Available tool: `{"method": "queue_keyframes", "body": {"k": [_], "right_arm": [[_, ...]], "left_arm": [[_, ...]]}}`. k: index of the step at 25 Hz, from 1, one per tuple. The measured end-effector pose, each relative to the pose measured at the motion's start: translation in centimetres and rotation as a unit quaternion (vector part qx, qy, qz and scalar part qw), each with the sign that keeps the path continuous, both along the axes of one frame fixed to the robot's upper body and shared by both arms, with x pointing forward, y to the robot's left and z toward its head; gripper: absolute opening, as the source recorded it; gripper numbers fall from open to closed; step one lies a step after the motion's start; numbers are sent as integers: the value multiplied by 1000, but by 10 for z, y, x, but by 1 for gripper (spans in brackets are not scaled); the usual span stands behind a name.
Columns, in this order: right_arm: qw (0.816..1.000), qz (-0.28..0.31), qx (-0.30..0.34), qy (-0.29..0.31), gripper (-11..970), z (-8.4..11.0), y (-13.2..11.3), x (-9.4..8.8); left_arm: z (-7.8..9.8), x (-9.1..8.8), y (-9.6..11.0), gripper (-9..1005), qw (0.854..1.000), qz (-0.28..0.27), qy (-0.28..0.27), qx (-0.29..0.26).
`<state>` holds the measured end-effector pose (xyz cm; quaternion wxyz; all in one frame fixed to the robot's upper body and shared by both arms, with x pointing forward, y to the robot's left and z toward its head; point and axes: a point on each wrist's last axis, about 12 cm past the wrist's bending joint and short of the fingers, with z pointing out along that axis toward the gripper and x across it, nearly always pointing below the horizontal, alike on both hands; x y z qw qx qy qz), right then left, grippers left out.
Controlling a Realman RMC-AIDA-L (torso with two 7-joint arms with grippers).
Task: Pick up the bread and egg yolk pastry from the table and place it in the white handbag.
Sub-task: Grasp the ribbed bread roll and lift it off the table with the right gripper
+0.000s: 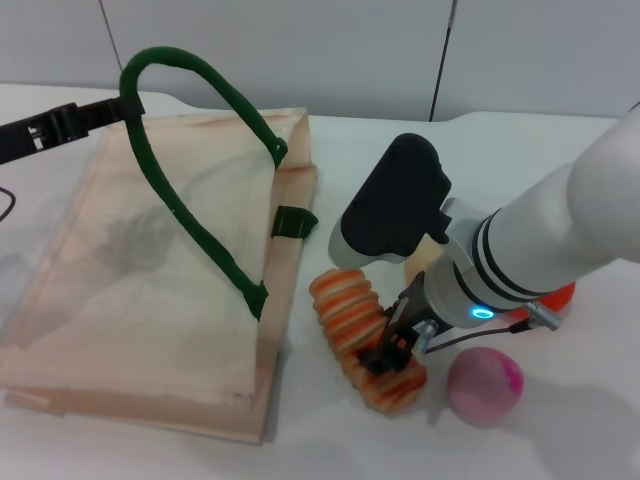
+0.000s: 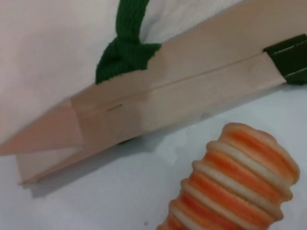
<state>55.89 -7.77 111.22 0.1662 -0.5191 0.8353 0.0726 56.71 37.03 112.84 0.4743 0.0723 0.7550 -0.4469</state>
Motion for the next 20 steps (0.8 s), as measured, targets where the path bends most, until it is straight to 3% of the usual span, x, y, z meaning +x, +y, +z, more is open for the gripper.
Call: {"method": "queue_keyframes", "body": {"k": [20], "right_arm": [[1000,6,3,-8,433,6,2,1]], "left_arm": [[4,-4,-4,121,999,-22,-14,-23]]}}
